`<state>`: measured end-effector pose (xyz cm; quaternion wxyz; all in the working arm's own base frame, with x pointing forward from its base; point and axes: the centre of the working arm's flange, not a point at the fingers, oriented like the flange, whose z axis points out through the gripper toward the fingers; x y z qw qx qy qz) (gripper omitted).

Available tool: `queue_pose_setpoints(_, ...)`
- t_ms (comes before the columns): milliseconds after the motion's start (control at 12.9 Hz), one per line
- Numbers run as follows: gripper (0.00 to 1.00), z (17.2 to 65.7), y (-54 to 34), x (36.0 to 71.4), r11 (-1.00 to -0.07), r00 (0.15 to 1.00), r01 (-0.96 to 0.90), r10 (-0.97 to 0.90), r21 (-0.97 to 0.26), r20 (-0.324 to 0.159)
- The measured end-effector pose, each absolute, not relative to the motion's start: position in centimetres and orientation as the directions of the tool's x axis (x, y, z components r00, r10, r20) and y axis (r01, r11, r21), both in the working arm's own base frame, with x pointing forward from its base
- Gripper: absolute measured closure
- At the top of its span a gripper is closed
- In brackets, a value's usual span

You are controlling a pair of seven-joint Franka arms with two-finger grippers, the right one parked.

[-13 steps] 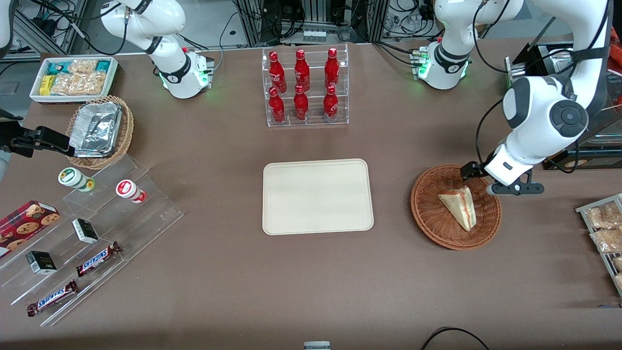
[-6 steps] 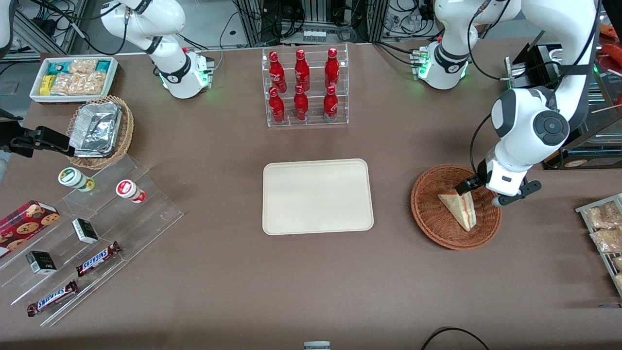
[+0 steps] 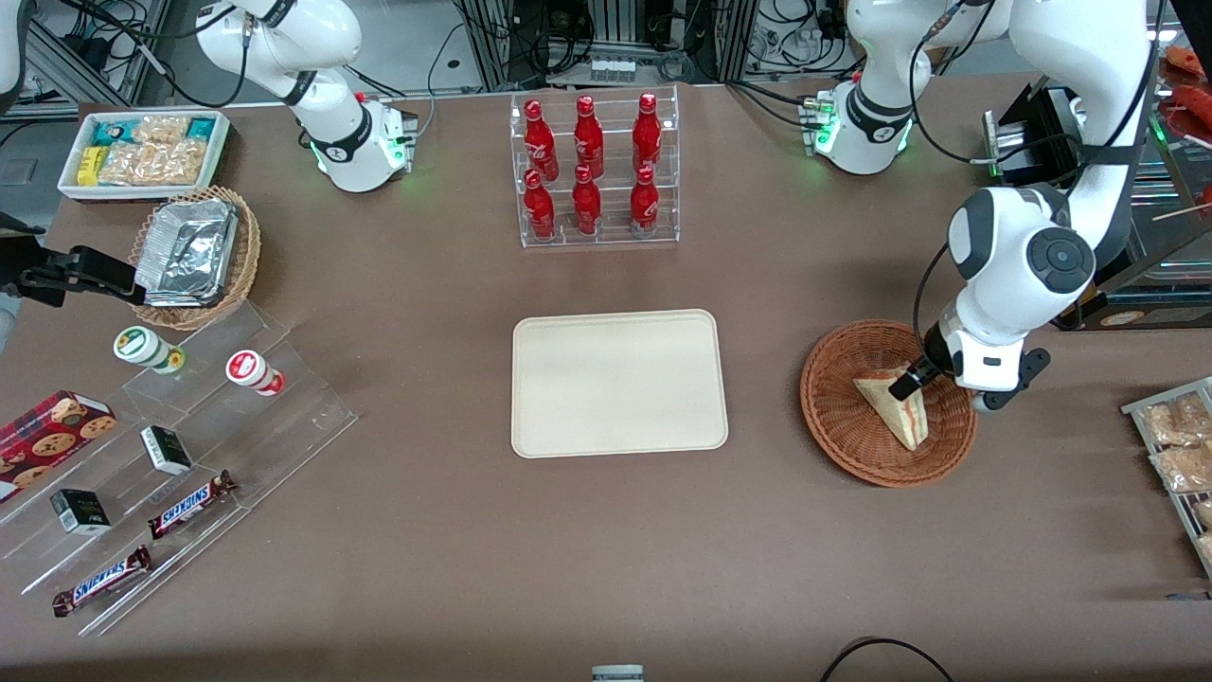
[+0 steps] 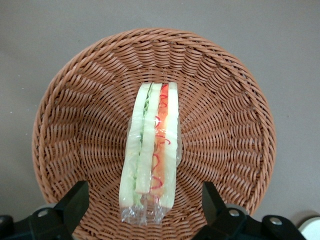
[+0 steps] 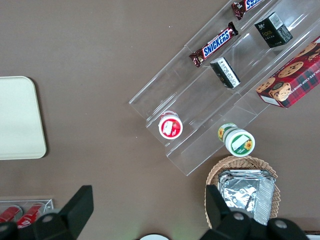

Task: Place sandwich from basket to tray
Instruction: 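Lower the left gripper and close it on the wrapped sandwich, then lift the sandwich and carry it over the cream tray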

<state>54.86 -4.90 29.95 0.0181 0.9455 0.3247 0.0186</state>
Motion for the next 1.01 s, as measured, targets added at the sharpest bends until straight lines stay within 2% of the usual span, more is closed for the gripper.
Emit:
queue_pose_setpoints(543, 0.00, 25.5, -5.5, 54.9, -0.792, 0.792, 0.610, 0.610, 0.026, -0.004)
queue_pose_setpoints(698, 0.04, 25.2, -5.6, 54.8, -0.793, 0.794, 0.608, 0.609, 0.024, -0.007)
queue_pose_setpoints(1009, 0.50, 25.2, -5.7, 54.8, -0.850, 0.850, 0.526, 0.526, 0.020, -0.010)
